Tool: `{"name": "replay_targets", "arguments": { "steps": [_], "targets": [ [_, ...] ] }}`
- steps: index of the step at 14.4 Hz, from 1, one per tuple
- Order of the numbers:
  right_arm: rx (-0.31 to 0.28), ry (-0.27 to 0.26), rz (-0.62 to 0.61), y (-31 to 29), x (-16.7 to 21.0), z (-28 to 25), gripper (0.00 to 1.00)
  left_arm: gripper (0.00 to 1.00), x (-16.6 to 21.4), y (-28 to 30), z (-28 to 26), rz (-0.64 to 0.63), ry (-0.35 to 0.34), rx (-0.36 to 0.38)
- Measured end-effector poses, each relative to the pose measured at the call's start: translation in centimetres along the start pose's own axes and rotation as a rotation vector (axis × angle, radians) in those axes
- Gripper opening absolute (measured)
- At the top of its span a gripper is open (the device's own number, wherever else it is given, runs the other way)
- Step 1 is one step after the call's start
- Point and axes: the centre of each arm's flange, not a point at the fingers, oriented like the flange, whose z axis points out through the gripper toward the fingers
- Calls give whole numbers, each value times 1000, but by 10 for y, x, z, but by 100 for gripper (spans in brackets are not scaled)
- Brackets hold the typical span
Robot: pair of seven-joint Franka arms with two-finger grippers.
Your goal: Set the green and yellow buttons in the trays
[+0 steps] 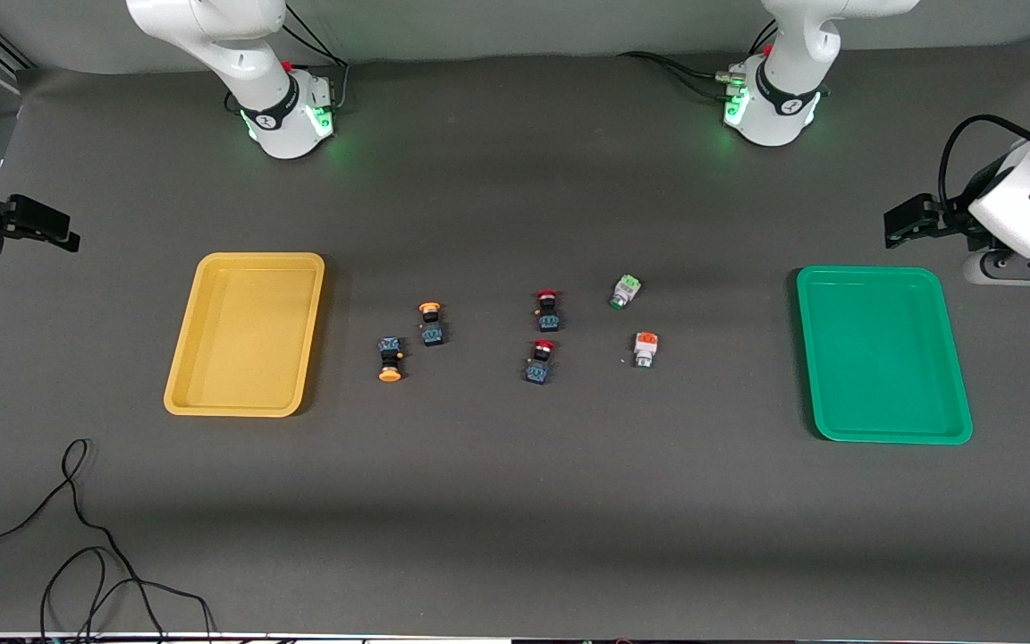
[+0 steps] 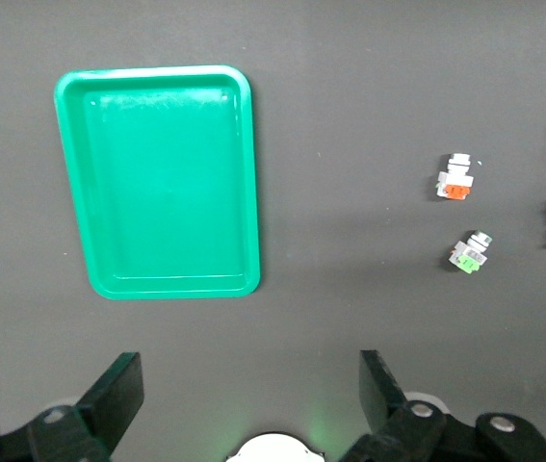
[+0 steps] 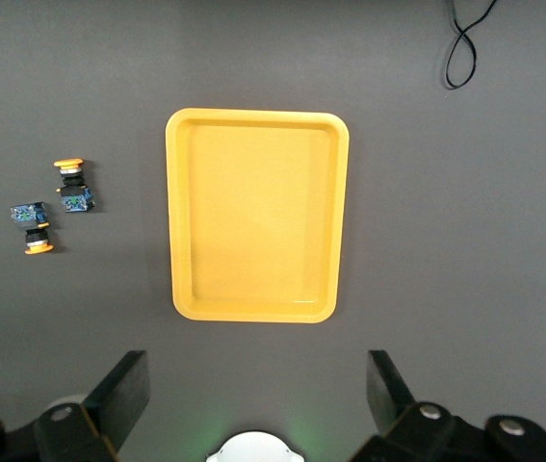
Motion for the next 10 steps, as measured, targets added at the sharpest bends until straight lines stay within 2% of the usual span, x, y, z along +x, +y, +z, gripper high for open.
{"name": "replay_targets", "arguments": {
  "steps": [2,5,8,10],
  "targets": [
    [1,-15,-57,1,6,8,100,100,0,24,9,41,-20,-29],
    [6,-27,-69,3,7,9,100,100,-7,99,34,169,-50,-19],
    [77,-23,29,-13,7,5,100,100,-22,175,65,249,-44,-23],
    [98,-31,61,-37,8,6,100,100,-41,230,79,261,-31,-13]
  ]
}}
